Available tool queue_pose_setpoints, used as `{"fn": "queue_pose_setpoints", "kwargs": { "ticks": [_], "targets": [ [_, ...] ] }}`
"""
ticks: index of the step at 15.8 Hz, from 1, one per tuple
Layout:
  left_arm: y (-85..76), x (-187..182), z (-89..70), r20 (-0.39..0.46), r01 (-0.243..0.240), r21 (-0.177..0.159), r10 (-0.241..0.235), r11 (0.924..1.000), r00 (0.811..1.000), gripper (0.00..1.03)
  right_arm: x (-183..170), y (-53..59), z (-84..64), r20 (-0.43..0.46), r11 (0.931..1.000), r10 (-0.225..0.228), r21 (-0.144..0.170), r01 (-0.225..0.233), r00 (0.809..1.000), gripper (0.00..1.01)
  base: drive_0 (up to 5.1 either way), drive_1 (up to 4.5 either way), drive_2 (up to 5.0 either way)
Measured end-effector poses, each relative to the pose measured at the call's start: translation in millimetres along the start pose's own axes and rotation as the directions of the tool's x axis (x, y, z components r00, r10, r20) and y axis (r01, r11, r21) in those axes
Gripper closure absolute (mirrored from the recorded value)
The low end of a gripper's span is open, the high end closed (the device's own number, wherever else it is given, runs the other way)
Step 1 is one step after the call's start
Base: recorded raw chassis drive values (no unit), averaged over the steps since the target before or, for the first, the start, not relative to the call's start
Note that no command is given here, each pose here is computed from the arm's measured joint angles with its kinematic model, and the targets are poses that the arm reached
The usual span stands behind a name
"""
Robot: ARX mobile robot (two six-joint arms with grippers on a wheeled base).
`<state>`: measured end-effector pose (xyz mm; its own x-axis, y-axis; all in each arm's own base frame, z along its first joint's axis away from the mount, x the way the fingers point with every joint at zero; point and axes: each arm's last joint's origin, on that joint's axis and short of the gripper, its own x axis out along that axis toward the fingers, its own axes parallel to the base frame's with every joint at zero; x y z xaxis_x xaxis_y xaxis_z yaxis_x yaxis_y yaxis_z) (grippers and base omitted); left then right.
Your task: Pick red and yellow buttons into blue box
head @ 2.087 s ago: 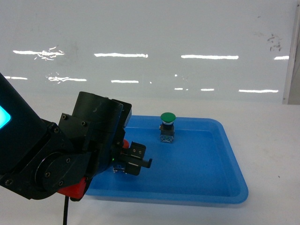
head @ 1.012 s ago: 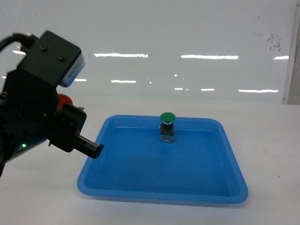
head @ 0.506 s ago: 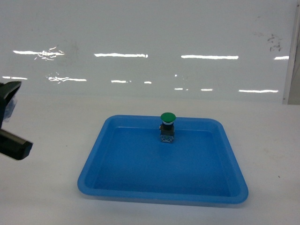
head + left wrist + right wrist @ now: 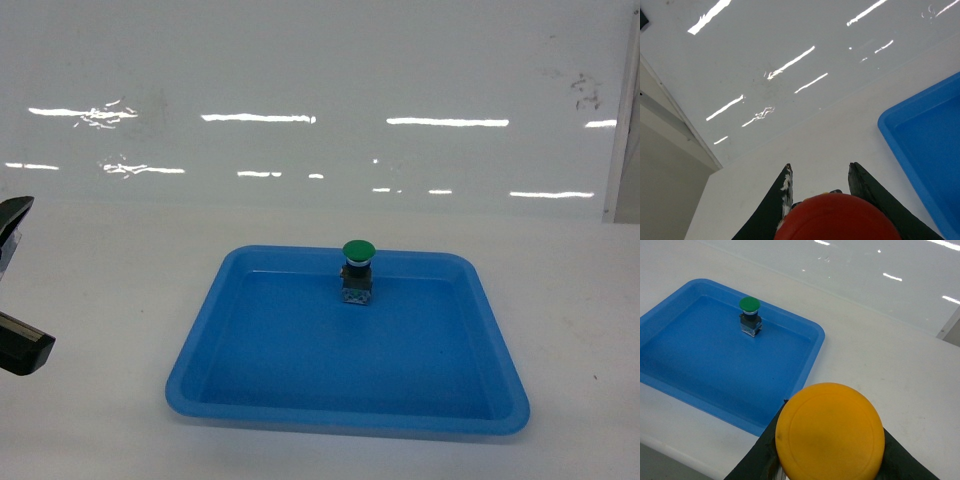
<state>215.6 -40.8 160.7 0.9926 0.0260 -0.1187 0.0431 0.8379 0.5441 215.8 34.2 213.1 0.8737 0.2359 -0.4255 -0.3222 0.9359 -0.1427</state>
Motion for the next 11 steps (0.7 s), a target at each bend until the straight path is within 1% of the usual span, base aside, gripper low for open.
{"fn": "queue_pose_setpoints", "kwargs": {
  "ticks": [7,11],
  "targets": [
    [-0.1,0.1,-0.1,0.000,0.000,0.000,0.000,1.0000,1.000,0.74,0.1,0.0,0.0,0.001,1.0000,-0.001,0.000,0.001,1.000,0.71,-0.1,-4.25,4.1],
    [0.6,0.1,0.2,0.002,-0.005,-0.001,0.005,1.0000,1.000,0.74,0.0,0.0,0.1,0.002,1.0000,0.000,0.000,0.000,1.000,0.71,2.6,-5.08,2.2]
  ]
}}
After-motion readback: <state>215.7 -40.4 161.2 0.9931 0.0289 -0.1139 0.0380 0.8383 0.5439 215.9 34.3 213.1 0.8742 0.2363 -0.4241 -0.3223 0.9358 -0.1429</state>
